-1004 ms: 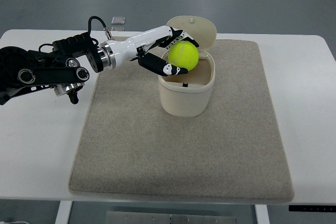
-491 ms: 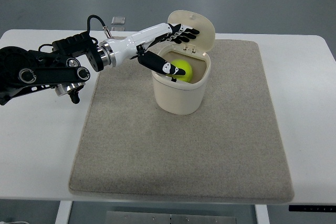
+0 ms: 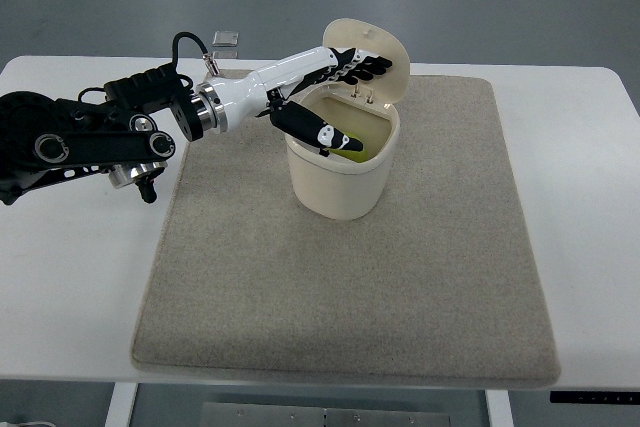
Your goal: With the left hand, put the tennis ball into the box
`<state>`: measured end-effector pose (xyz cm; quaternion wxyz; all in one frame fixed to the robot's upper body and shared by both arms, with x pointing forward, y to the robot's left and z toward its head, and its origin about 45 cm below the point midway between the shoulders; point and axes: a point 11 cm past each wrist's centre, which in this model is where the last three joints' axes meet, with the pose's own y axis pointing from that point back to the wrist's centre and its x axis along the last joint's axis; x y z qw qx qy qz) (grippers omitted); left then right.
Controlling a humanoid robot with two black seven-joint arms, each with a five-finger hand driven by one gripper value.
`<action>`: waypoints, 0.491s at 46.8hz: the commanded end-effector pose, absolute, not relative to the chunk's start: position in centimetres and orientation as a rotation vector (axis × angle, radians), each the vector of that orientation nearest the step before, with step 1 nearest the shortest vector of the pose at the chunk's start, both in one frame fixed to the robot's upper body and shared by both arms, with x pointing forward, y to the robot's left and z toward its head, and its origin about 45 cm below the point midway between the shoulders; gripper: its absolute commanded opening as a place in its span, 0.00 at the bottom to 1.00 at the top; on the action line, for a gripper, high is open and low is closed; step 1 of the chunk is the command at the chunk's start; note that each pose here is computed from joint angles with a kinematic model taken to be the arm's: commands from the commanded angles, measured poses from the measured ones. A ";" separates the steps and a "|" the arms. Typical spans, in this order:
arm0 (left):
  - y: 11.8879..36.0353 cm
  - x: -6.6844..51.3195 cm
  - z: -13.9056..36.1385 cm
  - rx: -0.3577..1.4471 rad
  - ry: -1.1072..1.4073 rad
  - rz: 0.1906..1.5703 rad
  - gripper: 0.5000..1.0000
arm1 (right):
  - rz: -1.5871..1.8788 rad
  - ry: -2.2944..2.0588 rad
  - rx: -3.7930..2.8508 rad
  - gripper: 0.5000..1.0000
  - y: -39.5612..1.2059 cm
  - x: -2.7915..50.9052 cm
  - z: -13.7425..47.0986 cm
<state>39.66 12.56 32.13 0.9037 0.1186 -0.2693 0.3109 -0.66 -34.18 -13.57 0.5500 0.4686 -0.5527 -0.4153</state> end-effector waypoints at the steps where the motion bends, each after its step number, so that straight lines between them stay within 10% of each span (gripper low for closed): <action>1: 11.7 39.2 32.8 0.218 -0.556 0.622 0.76 | -0.983 -1.308 1.109 0.80 -34.2 -0.7 -13.6; 23: 10.4 39.8 37.4 0.057 -0.576 0.688 0.72 | -0.983 -1.308 1.109 0.80 -34.2 -0.7 -13.6</action>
